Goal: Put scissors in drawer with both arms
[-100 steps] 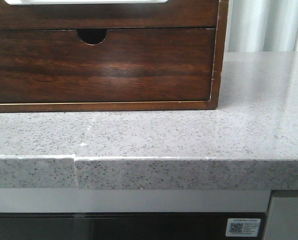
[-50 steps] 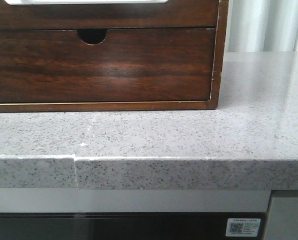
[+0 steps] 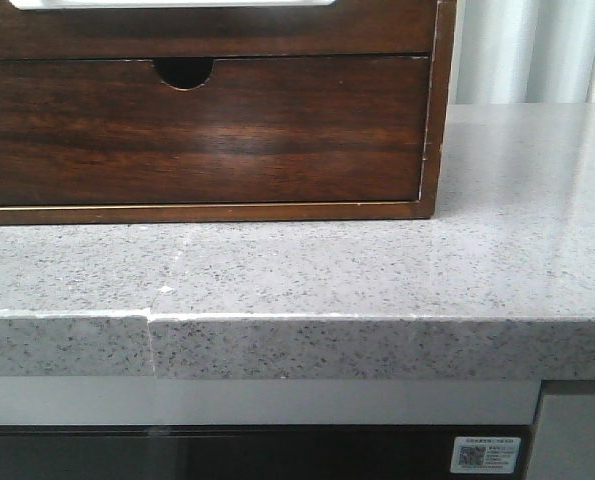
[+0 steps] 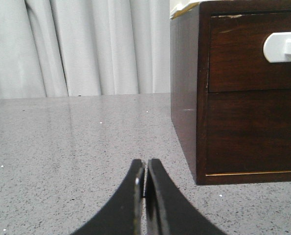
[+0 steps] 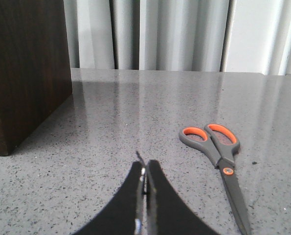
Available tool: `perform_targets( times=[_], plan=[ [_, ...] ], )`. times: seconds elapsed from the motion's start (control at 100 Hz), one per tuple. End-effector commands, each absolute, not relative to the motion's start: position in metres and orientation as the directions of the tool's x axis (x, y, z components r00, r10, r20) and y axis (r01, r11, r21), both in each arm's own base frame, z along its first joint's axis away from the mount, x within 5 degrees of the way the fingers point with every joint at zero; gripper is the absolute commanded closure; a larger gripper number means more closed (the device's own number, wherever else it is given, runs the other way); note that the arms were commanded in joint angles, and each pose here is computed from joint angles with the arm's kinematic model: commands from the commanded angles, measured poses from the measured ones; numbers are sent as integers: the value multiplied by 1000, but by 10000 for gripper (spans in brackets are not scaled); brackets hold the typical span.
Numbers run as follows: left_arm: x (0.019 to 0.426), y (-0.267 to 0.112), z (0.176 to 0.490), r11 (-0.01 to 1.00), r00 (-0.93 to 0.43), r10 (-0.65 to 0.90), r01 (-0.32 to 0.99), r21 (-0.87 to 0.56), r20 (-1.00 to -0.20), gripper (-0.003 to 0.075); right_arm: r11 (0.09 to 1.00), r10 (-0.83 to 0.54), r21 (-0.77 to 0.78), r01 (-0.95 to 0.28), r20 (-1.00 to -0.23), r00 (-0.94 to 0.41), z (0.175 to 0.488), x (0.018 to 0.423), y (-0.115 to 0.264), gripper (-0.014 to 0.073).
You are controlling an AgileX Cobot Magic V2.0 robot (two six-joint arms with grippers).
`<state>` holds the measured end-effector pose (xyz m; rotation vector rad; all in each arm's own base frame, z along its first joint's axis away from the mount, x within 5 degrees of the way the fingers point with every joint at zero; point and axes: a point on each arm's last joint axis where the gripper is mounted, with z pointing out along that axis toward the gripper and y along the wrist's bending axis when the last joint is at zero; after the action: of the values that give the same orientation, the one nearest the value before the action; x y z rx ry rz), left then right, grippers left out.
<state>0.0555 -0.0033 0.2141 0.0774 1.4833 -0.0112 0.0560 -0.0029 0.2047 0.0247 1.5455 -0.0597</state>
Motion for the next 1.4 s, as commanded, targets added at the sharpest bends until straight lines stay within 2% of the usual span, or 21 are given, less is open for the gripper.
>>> perform_targets(
  times=[0.0, 0.36, 0.5, 0.71, 0.86, 1.11, 1.2, 1.39],
  plan=[
    [54, -2, 211, 999, 161, 22, 43, 29, -987, 741, 997, -44, -36, 63, -991, 127, 210, 54, -3, 656],
    [54, -2, 211, 999, 161, 22, 43, 29, -987, 741, 997, -44, -36, 63, -991, 124, 209, 54, -3, 656],
    [53, -2, 215, 997, 175, -63, 50, -55, -982, 741, 998, 2, 9, 57, -992, 126, 213, 53, -3, 656],
    [43, -3, 257, 991, 217, -120, 86, -104, -969, 741, 999, 17, 20, 40, -996, 89, 252, 43, -1, 657],
    [37, -7, 296, 988, 138, -110, 123, -94, -984, 741, 999, 14, 16, 30, -999, 39, 292, 36, 0, 656],
    [52, -12, 355, 984, -4, -84, 156, -84, -996, 741, 999, -13, -18, 30, -988, -157, 342, 51, -1, 656],
    [60, -13, 367, 984, -24, -82, 157, -85, -996, 741, 999, -18, -25, 31, -975, -220, 350, 61, -2, 656],
    [69, -13, 371, 985, -27, -83, 149, -86, -996, 741, 999, -16, -24, 31, -969, -247, 352, 75, -3, 656]
  ],
)
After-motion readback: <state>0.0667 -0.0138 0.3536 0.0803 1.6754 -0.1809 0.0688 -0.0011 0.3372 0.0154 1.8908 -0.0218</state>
